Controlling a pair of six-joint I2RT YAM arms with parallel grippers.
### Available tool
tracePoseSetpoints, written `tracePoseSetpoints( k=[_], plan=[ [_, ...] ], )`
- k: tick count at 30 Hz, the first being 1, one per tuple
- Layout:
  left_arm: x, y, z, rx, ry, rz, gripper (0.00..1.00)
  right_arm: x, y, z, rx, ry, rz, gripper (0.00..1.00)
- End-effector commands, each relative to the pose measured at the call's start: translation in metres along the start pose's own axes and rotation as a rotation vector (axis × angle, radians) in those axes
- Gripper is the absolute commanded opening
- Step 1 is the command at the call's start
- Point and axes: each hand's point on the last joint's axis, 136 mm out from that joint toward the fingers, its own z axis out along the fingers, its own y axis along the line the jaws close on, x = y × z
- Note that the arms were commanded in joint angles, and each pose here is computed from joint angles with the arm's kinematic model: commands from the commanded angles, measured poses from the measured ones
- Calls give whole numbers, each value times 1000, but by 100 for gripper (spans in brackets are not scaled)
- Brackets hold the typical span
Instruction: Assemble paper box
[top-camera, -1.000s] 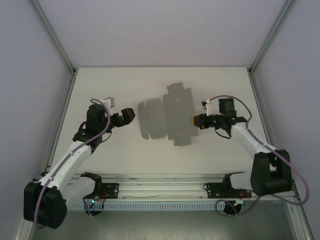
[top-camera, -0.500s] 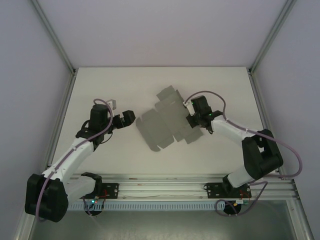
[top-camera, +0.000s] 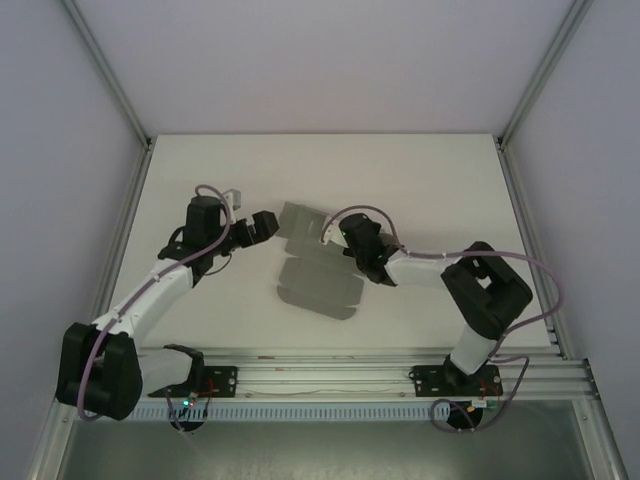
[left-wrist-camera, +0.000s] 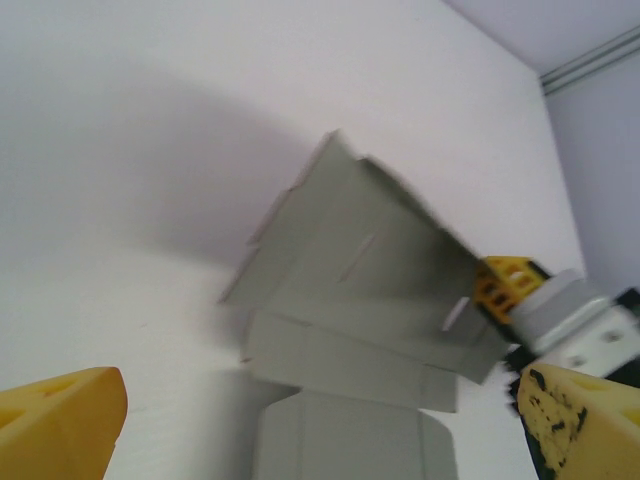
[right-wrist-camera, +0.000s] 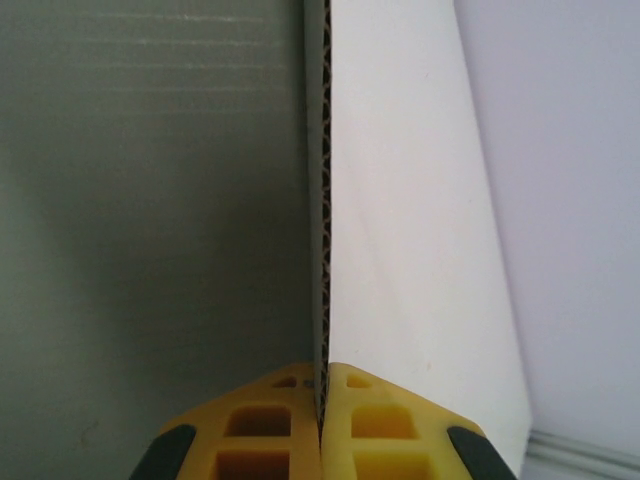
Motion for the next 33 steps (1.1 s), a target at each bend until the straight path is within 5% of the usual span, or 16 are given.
tracePoseSetpoints(
  k=[1, 12, 21, 33],
  plan=[
    [-25, -37, 5, 144, -11, -16, 100, -13, -16, 0, 125, -44, -50, 0],
    [-38, -77, 61, 278, 127, -40, 100, -21, -14, -7, 99, -71, -58, 0],
    [-29, -54, 97, 198, 212, -70, 88, -23, -22, -19, 111, -104, -6, 0],
    [-15, -32, 103, 100, 236, -76, 26, -24, -25, -20, 124, -110, -1, 0]
  ],
)
